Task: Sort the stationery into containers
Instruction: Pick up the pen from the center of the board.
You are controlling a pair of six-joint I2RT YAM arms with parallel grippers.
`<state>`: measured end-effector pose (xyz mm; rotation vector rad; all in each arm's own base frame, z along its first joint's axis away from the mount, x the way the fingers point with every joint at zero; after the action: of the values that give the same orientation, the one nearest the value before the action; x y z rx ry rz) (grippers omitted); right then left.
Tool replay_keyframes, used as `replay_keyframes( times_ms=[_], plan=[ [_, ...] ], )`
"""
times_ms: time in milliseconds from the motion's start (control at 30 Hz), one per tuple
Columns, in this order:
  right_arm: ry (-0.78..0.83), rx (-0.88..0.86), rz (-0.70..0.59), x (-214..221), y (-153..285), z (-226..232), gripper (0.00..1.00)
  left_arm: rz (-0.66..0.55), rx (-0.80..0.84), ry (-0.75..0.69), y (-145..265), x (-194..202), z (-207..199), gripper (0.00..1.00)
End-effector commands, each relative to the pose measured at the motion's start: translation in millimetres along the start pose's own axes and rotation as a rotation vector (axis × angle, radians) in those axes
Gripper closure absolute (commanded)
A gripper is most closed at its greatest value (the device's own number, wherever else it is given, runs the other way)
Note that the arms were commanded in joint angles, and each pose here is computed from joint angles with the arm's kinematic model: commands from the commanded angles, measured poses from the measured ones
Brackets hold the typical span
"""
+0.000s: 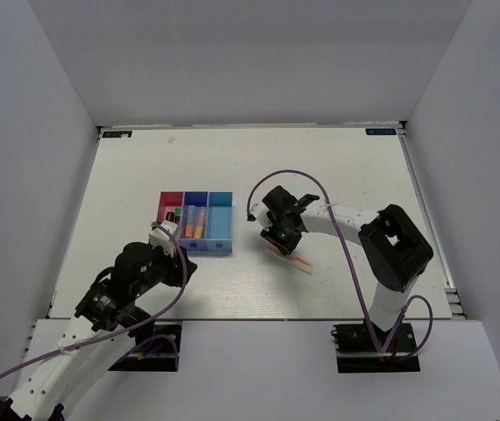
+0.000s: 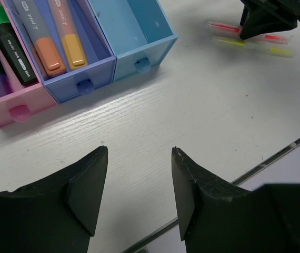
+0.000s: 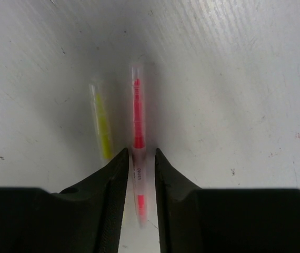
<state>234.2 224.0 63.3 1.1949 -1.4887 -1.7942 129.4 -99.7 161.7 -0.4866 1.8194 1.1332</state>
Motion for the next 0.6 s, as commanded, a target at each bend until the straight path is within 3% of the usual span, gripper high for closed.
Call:
replay_keyframes(
  times_ms=[0, 167, 267, 300, 333, 567],
  plan=[
    [0.008, 0.001, -0.021, -6.5, -0.8, -1.2, 0.70, -0.005, 0.000, -0.002, 0.8, 0.7, 0.7, 0.38],
    [0.013, -0.006, -0.002, -1.9, -6.7, -2.1, 0.70, -0.005, 0.004, -0.003, 1.0, 1.0, 0.0, 0.38],
    [0.014, -0.024, 0.007, -1.0, -12.5, -0.2, 0.84, -0.005, 0.002, -0.004, 1.0, 1.0, 0.1, 0.38],
    [0.015, -0.033, 0.025, 1.3, -14.7, 0.7, 0.97, -0.002, 0.001, -0.001, 0.8, 1.7, 0.5, 0.38],
    [0.017, -0.037, 0.024, 0.0, -14.2, 1.4, 1.00, -0.008, 0.002, -0.003, 1.3, 0.6, 0.4, 0.38],
    [0.033, -0.053, -0.071, -40.4, 32.3, -0.5, 1.00, -0.007, -0.002, -0.001, 0.8, 0.9, 0.8, 0.38]
  ],
)
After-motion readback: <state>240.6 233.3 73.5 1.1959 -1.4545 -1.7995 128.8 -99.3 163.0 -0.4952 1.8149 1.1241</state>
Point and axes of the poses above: each gripper's point midway between its finger pads, its own y axis back along the fingers, its own z axis along the line the jaws close on, x = y × z, the point moved 5 cm from there along y, back along the fingers, and after that the axes turned 3 degrees about -y, right-handed, at the moved point
